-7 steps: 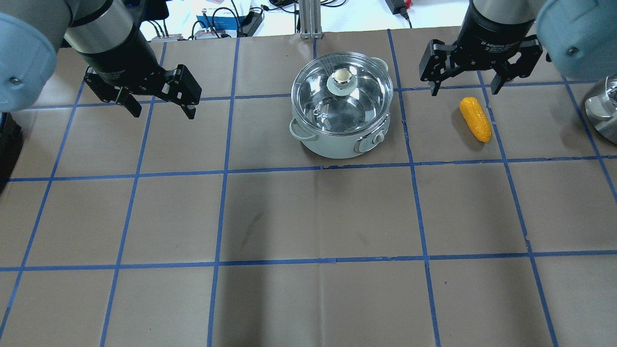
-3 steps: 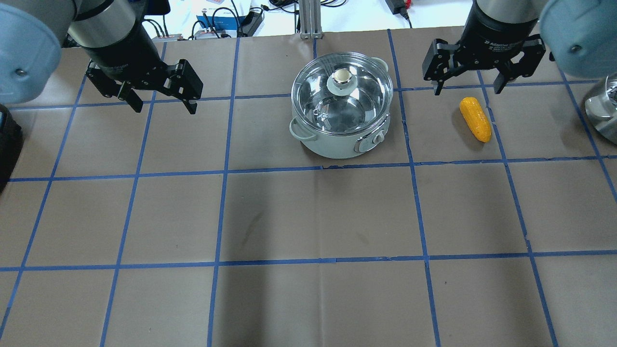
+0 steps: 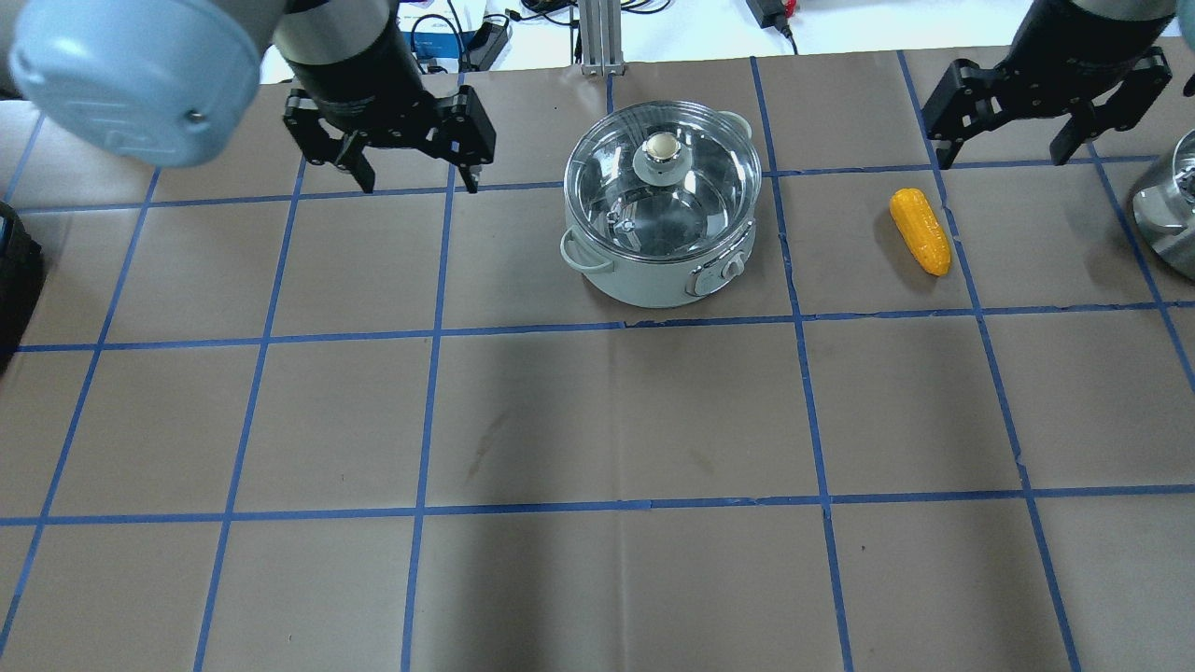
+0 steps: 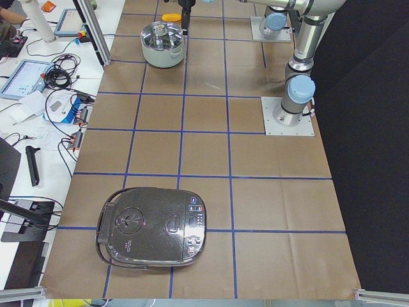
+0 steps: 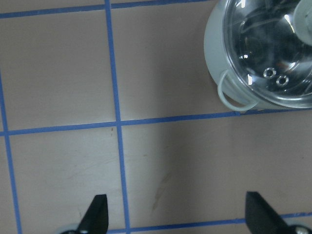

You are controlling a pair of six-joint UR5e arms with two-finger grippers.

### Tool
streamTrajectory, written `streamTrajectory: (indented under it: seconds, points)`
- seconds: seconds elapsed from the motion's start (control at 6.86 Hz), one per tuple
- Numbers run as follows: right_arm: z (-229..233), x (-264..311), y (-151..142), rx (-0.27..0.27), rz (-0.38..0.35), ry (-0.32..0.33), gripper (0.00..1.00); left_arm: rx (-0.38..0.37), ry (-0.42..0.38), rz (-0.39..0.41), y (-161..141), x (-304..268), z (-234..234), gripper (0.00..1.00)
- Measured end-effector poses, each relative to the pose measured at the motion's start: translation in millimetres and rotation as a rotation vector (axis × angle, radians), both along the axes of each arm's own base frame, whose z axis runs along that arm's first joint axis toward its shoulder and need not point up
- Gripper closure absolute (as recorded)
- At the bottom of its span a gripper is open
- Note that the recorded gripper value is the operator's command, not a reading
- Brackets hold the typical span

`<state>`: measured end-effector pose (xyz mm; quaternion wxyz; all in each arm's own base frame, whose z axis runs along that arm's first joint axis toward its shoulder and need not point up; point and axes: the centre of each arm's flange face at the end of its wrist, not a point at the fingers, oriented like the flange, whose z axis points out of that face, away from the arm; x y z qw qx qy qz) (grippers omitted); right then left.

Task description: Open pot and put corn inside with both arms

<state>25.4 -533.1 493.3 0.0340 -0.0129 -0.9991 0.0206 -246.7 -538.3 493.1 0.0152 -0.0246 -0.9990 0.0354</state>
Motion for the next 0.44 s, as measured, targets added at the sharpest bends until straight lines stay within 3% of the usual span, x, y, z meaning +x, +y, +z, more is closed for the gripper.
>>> streamTrajectory:
  seconds: [0.44]
  points:
    - [-89, -55, -74, -0.003, 0.094, -0.021, 0.01, -0.018, 0.068, 0.08, -75, -102, -44, 0.0]
